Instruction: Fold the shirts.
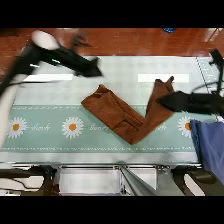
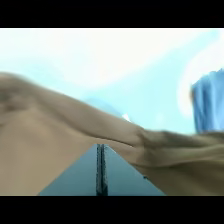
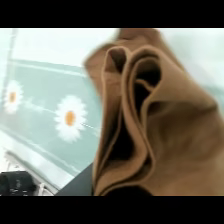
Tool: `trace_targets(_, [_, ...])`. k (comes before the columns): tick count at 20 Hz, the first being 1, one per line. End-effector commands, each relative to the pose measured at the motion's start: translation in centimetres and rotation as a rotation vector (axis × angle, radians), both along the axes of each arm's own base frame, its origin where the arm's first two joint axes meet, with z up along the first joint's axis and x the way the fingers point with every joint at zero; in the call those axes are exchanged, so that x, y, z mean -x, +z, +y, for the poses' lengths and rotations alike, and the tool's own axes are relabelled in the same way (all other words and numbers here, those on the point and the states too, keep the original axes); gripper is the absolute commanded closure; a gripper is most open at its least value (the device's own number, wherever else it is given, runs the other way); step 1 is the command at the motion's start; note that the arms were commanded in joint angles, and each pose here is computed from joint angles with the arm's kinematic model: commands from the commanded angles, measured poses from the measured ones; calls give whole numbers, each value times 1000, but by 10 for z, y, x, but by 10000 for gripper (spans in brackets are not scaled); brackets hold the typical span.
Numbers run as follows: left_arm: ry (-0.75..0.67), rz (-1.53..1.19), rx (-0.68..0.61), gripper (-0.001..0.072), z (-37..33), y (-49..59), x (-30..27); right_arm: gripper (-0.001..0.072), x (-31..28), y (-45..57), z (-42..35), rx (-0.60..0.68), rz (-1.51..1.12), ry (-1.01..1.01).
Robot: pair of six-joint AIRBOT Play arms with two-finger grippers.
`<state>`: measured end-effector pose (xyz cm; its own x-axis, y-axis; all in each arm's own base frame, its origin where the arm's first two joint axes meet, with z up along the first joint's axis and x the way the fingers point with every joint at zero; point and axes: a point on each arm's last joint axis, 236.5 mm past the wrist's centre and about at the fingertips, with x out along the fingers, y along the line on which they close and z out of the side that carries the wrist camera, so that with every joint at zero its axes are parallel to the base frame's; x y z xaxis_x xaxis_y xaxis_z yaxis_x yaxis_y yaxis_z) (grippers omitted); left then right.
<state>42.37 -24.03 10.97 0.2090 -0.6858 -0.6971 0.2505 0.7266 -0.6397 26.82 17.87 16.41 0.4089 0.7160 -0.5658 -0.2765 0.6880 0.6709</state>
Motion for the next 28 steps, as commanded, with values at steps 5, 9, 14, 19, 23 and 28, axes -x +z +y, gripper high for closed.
trace_targets(5, [488,-337,-225,689,226,114,57,688,-94,-19,121,-7,-1,192])
trace_targets(9, [494,-340,-199,689,204,84,123,688,-126,-88,175,21,99,241])
trace_targets(14, [507,-247,-99,689,171,8,164,299,-143,-154,206,-32,210,201])
trace_targets(19, [532,-154,-91,689,172,-36,165,299,-134,-113,150,-67,272,264])
trace_targets(23, [528,-150,-92,689,172,-37,165,299,-108,-85,17,281,220,148])
trace_targets(28, [529,-150,-92,689,172,-37,165,300,-12,-158,-62,381,247,-305])
